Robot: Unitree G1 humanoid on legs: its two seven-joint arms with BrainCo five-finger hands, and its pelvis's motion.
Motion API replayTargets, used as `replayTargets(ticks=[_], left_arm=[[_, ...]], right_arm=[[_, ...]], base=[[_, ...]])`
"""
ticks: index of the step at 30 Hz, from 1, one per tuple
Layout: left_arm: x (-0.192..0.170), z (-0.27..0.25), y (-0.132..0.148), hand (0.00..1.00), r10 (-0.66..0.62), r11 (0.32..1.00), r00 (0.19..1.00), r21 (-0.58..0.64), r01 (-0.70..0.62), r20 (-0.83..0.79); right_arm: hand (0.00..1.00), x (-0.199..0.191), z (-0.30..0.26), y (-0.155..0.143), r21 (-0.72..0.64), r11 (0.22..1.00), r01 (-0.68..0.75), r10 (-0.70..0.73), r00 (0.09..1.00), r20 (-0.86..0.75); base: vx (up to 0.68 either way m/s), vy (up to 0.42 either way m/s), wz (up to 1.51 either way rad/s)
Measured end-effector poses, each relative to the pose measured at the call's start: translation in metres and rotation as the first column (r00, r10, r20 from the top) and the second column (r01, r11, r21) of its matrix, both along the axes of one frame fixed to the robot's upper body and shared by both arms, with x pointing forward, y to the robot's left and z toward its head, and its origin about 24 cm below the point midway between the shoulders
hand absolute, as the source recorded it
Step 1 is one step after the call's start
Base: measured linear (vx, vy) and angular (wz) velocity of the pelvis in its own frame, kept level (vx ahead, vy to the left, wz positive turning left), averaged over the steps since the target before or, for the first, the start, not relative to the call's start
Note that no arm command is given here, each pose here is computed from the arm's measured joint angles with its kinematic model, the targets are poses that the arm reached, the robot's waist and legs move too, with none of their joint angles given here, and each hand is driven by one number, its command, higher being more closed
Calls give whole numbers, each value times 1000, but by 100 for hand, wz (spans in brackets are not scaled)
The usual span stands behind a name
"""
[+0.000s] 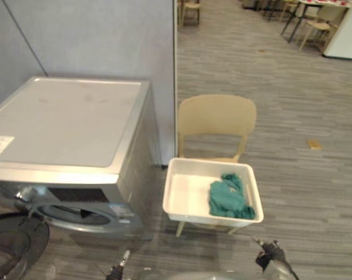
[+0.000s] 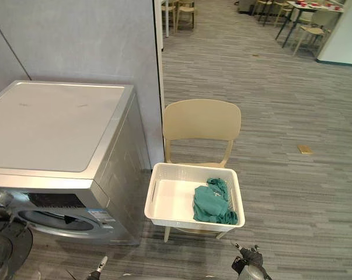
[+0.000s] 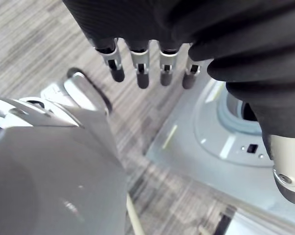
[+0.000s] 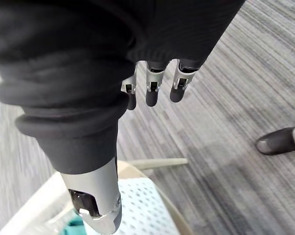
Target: Pick up the laundry basket with both hands and put the clothes into the washing machine.
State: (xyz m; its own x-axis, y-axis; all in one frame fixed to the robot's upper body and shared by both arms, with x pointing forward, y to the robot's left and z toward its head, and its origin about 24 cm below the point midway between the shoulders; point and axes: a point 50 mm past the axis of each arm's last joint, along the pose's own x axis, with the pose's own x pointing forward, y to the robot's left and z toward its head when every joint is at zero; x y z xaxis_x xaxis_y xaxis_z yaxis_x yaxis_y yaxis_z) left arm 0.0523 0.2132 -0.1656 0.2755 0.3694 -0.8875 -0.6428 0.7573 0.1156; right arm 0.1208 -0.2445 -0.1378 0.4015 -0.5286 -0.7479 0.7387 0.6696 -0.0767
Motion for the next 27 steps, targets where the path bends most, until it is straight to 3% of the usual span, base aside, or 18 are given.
replayTargets(ticks=[4,6,10,15,20,25,27], left_arm=[[-7,-1,1,0,21,1000,1000,6,-21,-21],[-12,-1,-1,0,21,1000,999,3,-21,-33],[-9,0,3,0,-41,999,999,26,42,-36],[7,6,11,0,-168,982,986,86,167,2],[9,7,12,0,-276,957,961,88,276,-8],[13,8,11,0,-325,943,946,82,323,8],[15,7,9,0,-339,938,941,77,337,12]], right_arm=[[0,4,37,-36,-184,969,163,-136,979,151],[0,13,72,-60,-333,913,235,-150,954,259],[0,22,102,-78,-511,824,243,-111,955,275],[0,48,126,-97,-618,765,182,-19,965,260],[0,83,172,-141,-780,625,-35,190,976,108],[0,134,206,-141,-834,441,-331,457,883,-109],[0,151,214,-130,-835,413,-364,521,846,-112]], base=[[34,-109,61],[76,40,40],[26,119,17],[-56,126,8],[-91,34,13],[-37,-13,28],[-2,-6,11]])
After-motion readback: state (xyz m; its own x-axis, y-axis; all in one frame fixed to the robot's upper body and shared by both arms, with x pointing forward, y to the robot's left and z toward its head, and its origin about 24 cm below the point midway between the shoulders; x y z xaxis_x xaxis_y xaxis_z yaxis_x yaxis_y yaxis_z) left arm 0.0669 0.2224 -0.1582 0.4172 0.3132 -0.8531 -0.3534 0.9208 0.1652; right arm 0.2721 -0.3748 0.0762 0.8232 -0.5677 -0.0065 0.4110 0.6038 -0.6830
